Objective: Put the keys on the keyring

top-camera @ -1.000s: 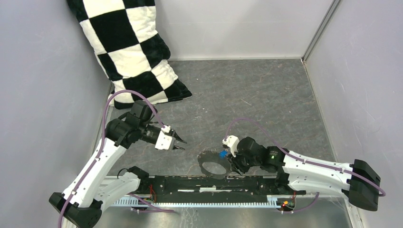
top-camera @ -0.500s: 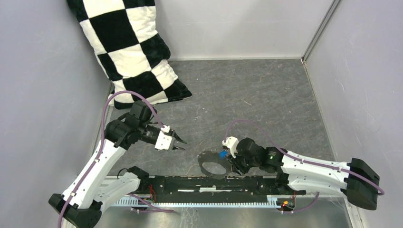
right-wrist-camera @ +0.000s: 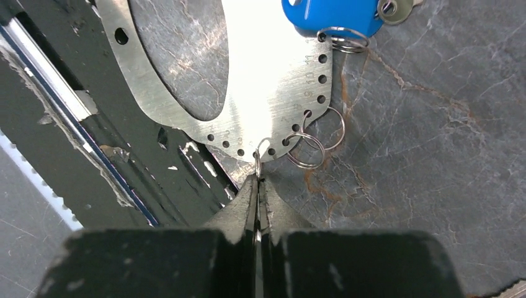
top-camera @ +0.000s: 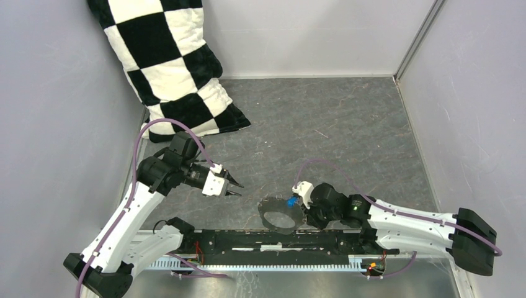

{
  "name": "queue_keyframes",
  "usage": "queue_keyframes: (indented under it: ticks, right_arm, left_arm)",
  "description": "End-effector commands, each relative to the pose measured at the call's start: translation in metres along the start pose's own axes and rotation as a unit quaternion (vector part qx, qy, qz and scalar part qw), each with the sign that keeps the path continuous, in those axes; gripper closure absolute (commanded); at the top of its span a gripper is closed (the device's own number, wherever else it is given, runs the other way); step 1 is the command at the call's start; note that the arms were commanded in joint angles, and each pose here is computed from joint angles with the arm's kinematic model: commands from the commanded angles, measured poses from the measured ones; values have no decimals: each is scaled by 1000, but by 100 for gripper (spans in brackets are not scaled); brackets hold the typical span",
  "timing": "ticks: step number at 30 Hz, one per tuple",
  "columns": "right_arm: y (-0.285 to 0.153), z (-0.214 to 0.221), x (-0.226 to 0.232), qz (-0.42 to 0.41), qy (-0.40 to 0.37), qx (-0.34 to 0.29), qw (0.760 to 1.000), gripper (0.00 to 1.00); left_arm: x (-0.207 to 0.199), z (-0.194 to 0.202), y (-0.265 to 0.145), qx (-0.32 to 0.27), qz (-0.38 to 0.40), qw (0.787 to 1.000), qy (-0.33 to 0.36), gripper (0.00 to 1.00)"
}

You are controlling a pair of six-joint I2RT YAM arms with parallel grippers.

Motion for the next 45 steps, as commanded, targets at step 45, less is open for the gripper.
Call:
queue_keyframes:
  ticks: [45]
  right_arm:
    - [-46,-181,60,-144,-212,-293,921,99]
  left_arm:
    - [23,51,57,-114,77,982,-131,52]
Point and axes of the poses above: each gripper's point midway between its finger pads, its own y axis out along the fingers, its own x axis along the line the jaws close on, z = x × y, the point moved 10 cm from there along -y, back along the fingers, and after that the axes turned 3 degrees about y, right-handed, at the moved point
